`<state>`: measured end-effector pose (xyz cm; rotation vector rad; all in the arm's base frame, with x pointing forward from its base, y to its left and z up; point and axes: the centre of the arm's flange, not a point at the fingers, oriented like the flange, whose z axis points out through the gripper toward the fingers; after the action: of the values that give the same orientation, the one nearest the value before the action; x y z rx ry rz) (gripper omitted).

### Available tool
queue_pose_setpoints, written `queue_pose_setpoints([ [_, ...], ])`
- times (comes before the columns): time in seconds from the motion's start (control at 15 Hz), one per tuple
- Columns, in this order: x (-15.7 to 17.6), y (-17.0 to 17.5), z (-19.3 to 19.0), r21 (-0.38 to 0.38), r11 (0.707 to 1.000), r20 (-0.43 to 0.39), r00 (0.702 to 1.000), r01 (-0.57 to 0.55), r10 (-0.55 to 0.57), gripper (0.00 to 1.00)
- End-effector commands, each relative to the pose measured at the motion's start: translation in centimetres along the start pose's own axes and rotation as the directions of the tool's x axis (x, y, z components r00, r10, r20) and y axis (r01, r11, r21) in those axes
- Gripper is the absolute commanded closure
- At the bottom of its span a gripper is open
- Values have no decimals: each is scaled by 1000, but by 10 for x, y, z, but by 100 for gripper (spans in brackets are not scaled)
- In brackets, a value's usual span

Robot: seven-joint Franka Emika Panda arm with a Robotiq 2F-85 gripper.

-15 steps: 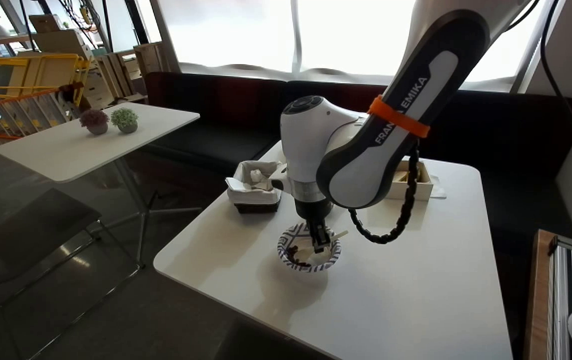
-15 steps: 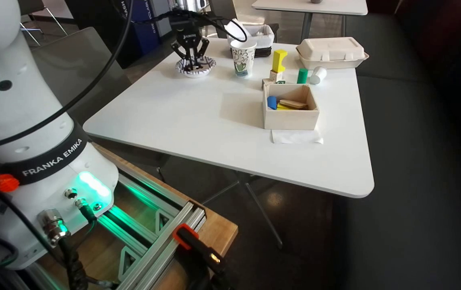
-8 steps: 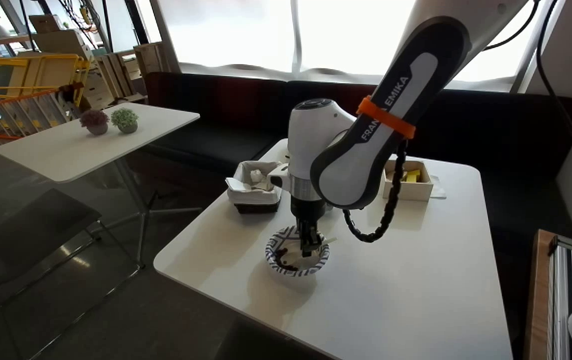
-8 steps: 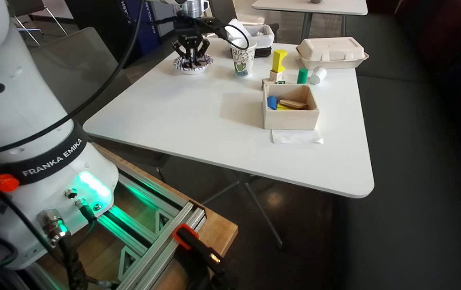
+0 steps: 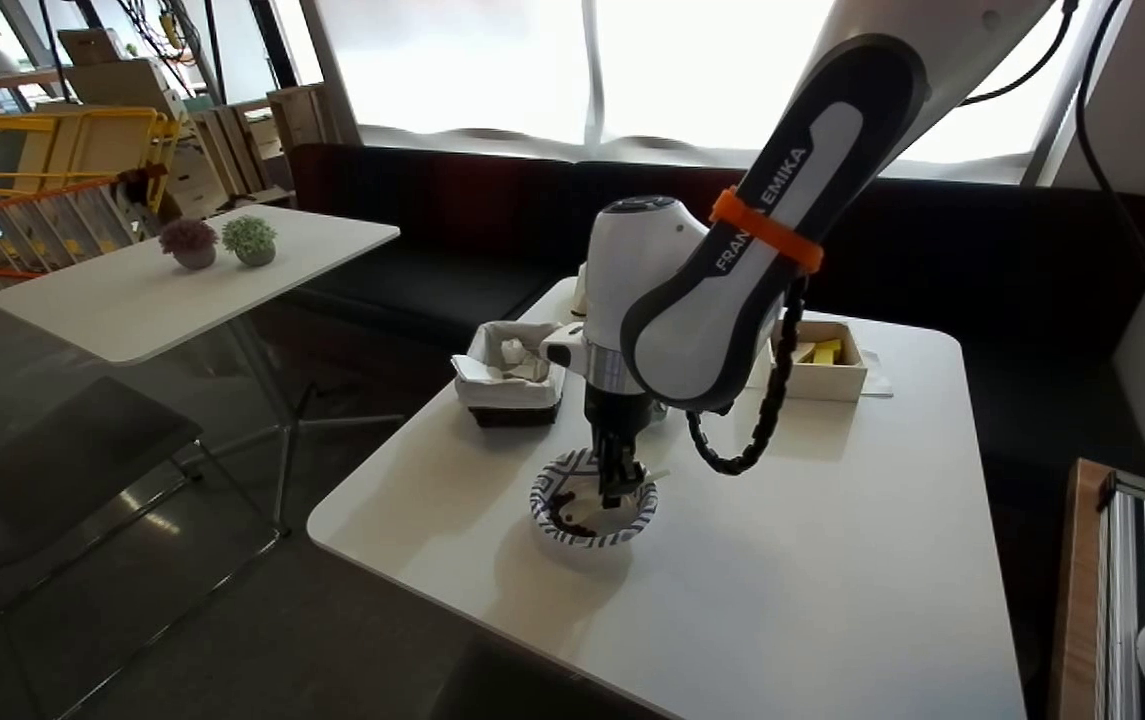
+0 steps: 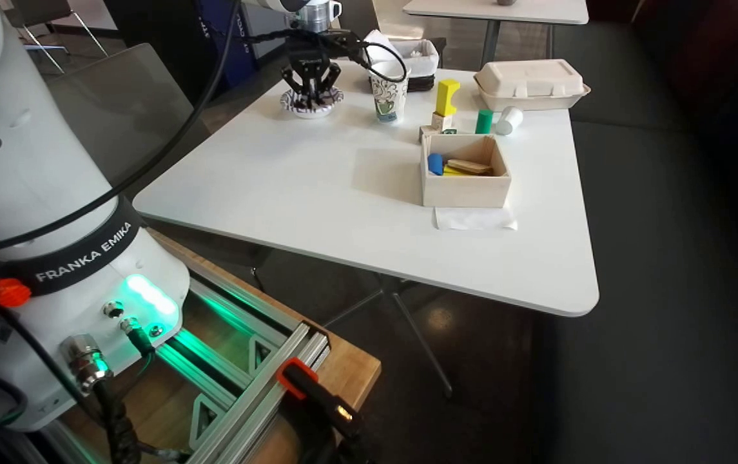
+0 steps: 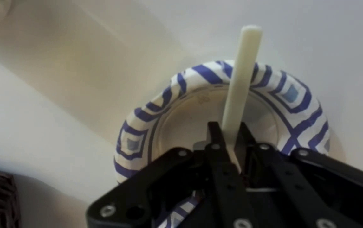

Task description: Pick up the spoon and scoop some of the contents from the bowl and pour them in the cup

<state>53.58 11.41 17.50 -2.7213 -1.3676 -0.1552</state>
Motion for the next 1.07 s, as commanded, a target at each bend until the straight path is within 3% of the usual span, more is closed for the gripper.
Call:
queue_pose_setpoints([
  [0.0,0,-3,-2,-51,999,64,998,-15,18,96],
  [0.53,15,-9,-1,-142,990,212,976,-24,54,96],
  [1.0,40,-21,5,-108,994,169,986,15,4,96],
])
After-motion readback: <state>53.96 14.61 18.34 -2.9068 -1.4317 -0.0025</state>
